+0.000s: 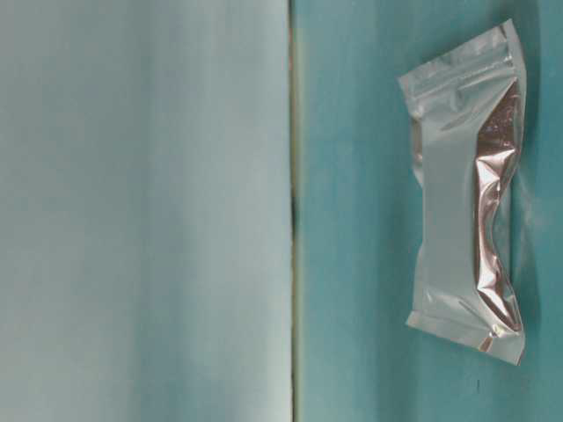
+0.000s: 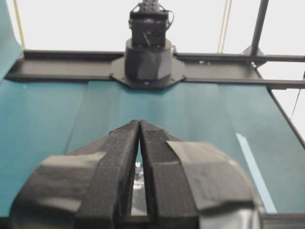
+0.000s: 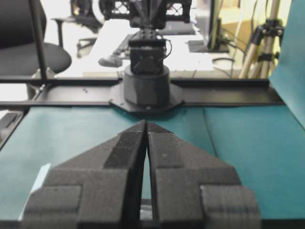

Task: Hand over the silver zip bag and make it stand upright.
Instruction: 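Move the right gripper left toward the right edge of the silver bag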

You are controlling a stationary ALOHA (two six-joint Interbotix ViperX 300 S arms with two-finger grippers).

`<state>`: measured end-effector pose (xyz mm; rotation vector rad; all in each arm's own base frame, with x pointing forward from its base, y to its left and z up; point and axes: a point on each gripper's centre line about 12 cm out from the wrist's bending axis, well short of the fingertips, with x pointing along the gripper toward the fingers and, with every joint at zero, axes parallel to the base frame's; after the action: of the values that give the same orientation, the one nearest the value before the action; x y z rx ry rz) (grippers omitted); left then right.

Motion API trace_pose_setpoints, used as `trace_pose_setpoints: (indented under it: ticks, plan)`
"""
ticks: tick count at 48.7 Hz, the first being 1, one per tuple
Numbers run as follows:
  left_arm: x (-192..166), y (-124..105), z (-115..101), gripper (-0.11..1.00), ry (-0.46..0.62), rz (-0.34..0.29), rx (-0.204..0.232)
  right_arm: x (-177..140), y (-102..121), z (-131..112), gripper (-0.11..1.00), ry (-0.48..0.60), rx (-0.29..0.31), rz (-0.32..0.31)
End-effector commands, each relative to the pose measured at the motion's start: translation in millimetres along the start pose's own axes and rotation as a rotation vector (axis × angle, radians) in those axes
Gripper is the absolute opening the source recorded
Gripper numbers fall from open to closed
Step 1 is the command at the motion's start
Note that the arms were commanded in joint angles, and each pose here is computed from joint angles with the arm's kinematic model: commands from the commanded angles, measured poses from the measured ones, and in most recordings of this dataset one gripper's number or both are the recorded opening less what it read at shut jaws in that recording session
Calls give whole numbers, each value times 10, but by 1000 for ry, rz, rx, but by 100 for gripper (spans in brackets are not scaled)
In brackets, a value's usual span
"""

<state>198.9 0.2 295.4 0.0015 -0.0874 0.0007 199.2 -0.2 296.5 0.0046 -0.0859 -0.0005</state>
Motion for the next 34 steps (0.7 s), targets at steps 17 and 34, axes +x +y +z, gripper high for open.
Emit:
trace_pose_setpoints:
  ticks: [17,34]
  plan:
    - [197,-62,9,-1,72,-30,14,192,-29,-205,0,242,458,-79]
    - [223,-62,-20,-1,139,-30,18,306,-108,-600,0,453,796,-236]
